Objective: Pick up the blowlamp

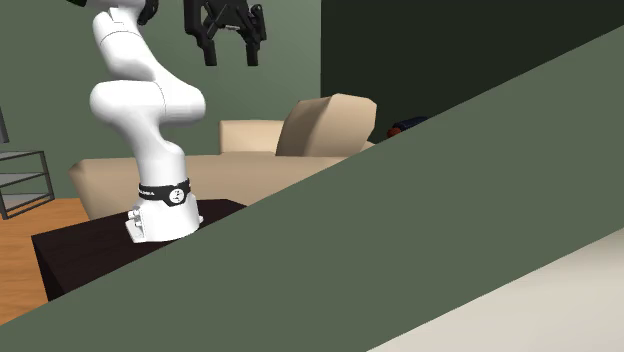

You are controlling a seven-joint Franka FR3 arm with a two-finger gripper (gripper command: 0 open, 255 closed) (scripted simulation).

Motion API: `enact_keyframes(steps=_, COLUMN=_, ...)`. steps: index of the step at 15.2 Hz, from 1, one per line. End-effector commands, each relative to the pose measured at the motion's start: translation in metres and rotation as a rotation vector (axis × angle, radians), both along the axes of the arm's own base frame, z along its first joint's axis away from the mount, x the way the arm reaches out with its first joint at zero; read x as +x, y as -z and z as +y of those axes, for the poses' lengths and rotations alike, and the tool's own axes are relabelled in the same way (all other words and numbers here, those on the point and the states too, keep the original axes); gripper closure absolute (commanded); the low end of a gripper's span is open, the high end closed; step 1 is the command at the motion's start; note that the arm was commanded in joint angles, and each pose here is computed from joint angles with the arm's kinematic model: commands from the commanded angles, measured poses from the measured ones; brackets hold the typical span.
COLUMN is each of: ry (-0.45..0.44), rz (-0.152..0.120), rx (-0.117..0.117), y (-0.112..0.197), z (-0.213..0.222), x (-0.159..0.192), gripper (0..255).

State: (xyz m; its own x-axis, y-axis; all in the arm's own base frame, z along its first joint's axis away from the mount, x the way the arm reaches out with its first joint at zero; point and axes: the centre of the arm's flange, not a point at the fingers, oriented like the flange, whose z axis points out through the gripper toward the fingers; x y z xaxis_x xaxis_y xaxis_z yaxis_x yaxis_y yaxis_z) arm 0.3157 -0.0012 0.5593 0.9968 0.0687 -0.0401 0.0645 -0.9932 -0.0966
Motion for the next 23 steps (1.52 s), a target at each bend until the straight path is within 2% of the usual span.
enact_keyframes(steps=1, ry=0.000, rz=0.000, rx=0.000, y=0.000, z=0.000, x=0.000, gripper=0)
enact_keyframes(steps=12, ry=-0.216, rz=-0.053, rx=0.065, y=0.054, z=0.073, x=0.103, gripper=0)
enact_keyframes(steps=23, ry=-0.432, rz=-0.106, rx=0.131, y=0.097, z=0.170, x=0.190, gripper=0)
